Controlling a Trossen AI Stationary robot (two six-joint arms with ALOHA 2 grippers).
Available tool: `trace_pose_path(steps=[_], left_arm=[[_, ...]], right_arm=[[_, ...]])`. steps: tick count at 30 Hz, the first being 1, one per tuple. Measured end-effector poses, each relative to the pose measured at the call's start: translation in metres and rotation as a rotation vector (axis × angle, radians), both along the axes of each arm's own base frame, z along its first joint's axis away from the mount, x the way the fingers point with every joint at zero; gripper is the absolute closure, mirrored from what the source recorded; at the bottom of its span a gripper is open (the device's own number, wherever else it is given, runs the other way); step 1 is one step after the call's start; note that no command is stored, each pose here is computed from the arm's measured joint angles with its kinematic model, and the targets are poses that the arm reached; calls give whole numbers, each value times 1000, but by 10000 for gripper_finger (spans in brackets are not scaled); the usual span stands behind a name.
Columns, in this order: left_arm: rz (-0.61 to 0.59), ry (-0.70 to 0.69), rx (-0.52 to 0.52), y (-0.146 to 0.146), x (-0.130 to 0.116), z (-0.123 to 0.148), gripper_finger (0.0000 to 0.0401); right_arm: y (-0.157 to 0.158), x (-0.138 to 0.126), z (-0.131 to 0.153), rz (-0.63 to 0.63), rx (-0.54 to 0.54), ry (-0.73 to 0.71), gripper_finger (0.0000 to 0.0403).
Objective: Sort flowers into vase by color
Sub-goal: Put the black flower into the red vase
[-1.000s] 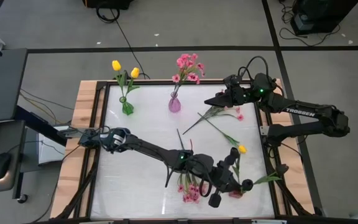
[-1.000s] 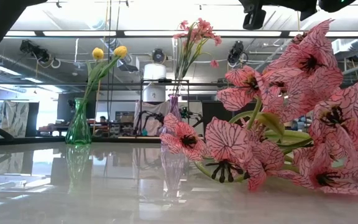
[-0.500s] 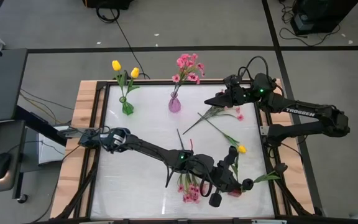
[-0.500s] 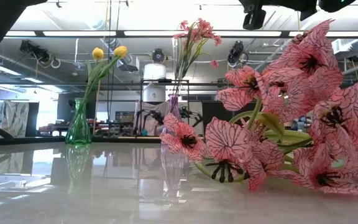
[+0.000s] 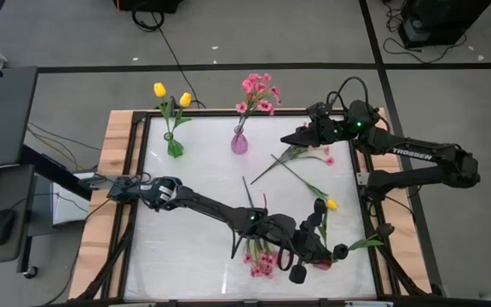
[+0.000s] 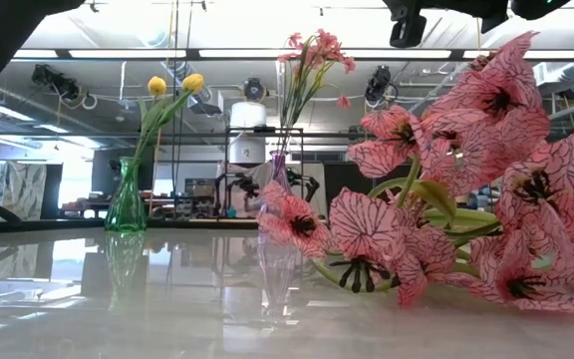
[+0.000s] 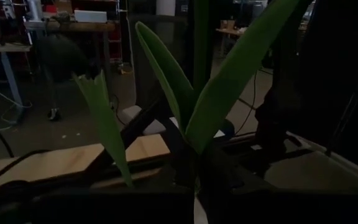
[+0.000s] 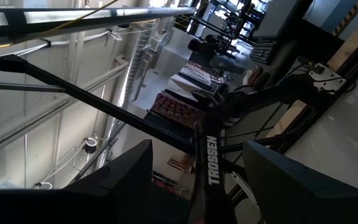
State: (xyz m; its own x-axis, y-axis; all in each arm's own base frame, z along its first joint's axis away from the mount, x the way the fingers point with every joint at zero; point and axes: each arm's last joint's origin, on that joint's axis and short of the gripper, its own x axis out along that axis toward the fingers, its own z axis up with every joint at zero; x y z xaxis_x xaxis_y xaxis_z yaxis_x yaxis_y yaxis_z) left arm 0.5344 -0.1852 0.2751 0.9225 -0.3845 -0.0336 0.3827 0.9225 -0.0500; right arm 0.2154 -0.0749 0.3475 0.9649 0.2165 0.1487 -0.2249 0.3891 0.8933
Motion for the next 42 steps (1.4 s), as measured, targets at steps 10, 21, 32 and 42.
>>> trace_pose_path(steps=[10,21,32,42], left_arm=[[2,12,11,-2,4,-12,387],[9,20,15,1,5,-14,387],[38,27,26,5,6,-15,375],[39,30,23,5,6,-15,291]], right_arm=[[0,0,1,0,-3,-7,145],[0,0,1,0,-3,-8,145],[0,0,1,0,-3,-7,145],[0,0,1,0,-3,-7,145]])
